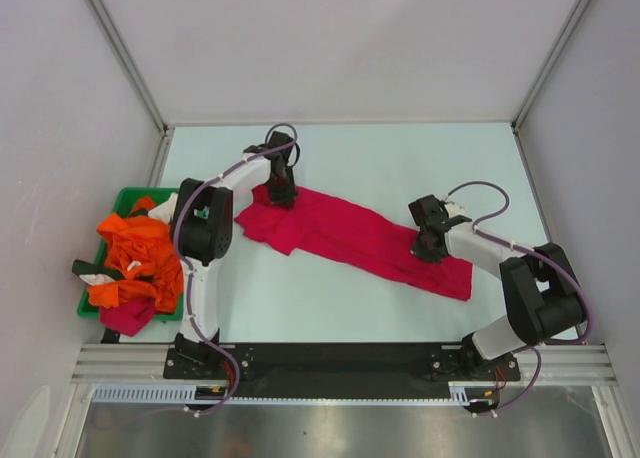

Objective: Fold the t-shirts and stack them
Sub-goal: Rotate the tshirt 90 degrees

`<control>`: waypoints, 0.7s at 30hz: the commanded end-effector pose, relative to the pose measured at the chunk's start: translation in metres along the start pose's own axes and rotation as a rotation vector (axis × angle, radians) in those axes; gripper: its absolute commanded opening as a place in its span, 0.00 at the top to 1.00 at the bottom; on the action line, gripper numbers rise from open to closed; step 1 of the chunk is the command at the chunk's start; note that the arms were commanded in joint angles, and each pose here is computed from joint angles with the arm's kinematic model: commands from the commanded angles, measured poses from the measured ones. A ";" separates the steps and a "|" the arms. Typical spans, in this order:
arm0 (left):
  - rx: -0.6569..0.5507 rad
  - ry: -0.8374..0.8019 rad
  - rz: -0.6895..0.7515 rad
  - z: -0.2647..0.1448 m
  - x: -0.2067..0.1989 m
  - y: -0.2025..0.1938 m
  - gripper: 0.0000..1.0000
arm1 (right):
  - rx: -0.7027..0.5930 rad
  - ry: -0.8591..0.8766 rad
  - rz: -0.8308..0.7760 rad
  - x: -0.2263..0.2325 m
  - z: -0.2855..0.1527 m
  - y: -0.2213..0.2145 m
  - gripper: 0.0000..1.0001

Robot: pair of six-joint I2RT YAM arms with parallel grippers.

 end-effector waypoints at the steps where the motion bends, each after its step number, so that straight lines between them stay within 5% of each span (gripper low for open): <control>1: -0.125 -0.027 0.019 0.004 -0.016 0.036 1.00 | 0.267 -0.020 -0.039 -0.013 -0.005 -0.054 0.96; 21: -0.160 -0.175 0.029 0.001 -0.066 0.086 1.00 | 0.366 0.089 -0.257 0.036 -0.021 -0.115 0.96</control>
Point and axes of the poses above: each gripper's point midway between its finger pads, its own z axis out along the fingers, its own x axis along the line the jaws close on, y = z × x, the point moved 10 cm from there along -z, back along the fingers, and after that the axes turned 10 degrees about -z, right-handed, at the moved point
